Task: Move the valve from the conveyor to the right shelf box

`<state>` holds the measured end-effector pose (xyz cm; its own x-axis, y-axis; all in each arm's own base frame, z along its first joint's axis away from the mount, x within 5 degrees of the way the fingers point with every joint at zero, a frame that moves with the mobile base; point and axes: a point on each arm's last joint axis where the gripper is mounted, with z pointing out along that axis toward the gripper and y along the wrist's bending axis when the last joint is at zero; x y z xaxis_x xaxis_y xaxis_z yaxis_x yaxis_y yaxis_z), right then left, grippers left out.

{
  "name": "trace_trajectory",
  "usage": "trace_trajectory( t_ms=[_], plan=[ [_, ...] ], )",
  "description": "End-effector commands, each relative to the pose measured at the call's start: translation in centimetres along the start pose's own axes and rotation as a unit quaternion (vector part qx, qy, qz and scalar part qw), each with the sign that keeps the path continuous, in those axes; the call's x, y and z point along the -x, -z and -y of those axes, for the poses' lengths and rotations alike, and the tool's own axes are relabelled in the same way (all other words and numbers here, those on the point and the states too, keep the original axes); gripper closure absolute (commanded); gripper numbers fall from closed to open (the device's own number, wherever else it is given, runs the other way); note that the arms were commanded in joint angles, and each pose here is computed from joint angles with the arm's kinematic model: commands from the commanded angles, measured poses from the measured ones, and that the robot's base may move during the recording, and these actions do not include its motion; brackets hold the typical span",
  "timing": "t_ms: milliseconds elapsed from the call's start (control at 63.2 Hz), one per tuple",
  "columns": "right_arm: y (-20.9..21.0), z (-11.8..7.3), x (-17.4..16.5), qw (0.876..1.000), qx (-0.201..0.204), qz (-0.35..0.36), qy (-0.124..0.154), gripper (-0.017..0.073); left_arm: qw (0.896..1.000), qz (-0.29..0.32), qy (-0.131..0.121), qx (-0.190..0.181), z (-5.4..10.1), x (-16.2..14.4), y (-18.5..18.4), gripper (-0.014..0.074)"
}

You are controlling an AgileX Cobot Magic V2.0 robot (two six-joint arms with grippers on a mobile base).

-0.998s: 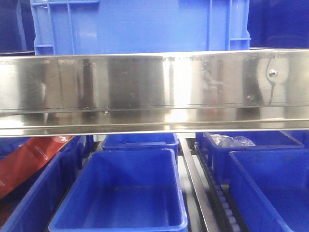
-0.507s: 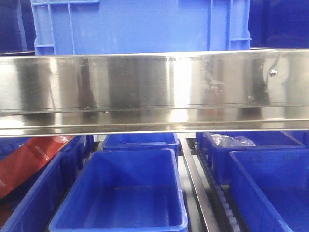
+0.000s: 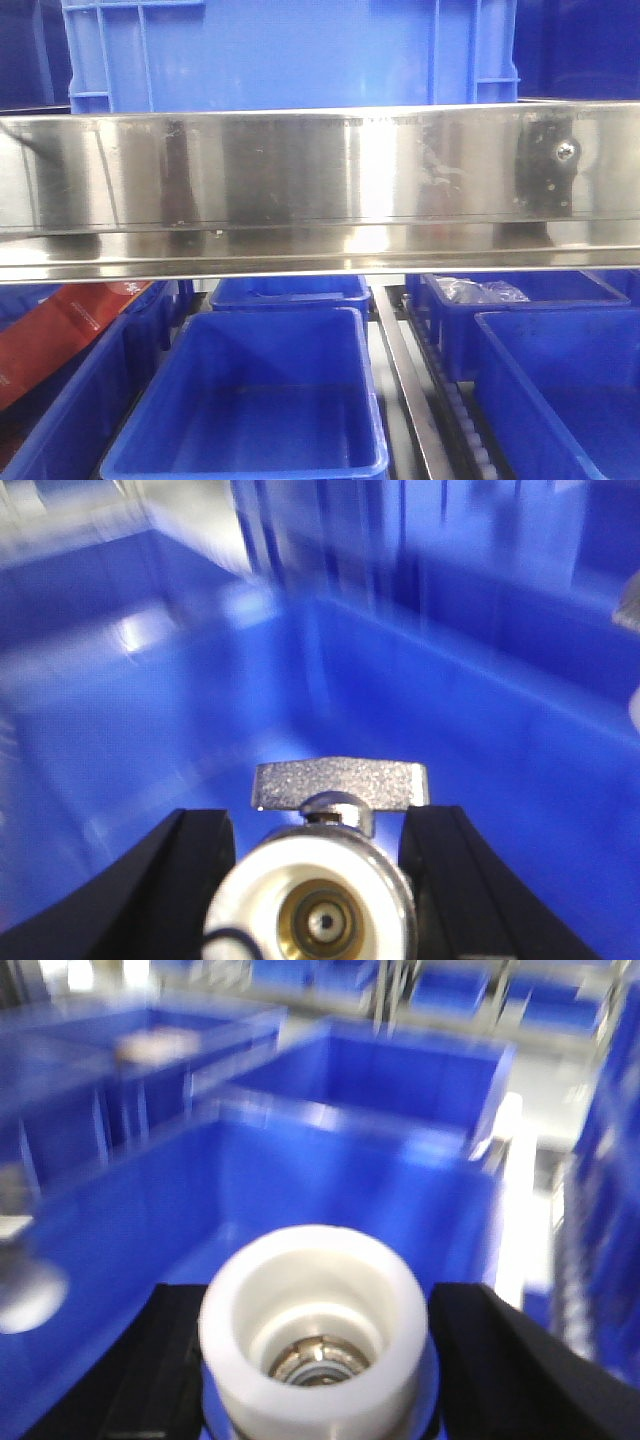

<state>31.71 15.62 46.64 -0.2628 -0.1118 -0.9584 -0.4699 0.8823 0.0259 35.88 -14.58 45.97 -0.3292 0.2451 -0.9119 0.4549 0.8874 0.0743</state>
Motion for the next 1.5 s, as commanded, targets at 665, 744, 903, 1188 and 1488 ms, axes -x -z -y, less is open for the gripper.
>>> trace_trajectory(
  t_ms=[665,744,903,1188,1488],
  plan=[
    [-5.6,-0.4,-2.8,0.999,0.009,-0.039,-0.002,-0.0015,1.0,-0.019,0.002,-0.001,0.0,-1.6,-4.7,0.0036],
    [-4.9,-0.4,-2.3,1.0,0.009,-0.03,-0.001,0.0002,1.0,-0.012,0.001,0.0,0.0,-1.3,-4.1,0.0035],
    [-1.8,-0.6,-0.4,1.0,0.011,-0.005,0.0,0.0102,1.0,-0.002,-0.001,0.0,0.0,-0.2,-1.7,0.0089],
    [6.0,-0.9,2.2,1.0,0.016,0.017,0.005,0.0699,1.0,-0.015,-0.016,0.007,0.1,1.2,5.4,0.0636],
    [11.6,-0.9,-0.4,0.999,0.006,0.048,0.013,0.0718,1.0,-0.025,-0.005,0.016,0.5,-0.7,11.8,0.0705]
  ],
)
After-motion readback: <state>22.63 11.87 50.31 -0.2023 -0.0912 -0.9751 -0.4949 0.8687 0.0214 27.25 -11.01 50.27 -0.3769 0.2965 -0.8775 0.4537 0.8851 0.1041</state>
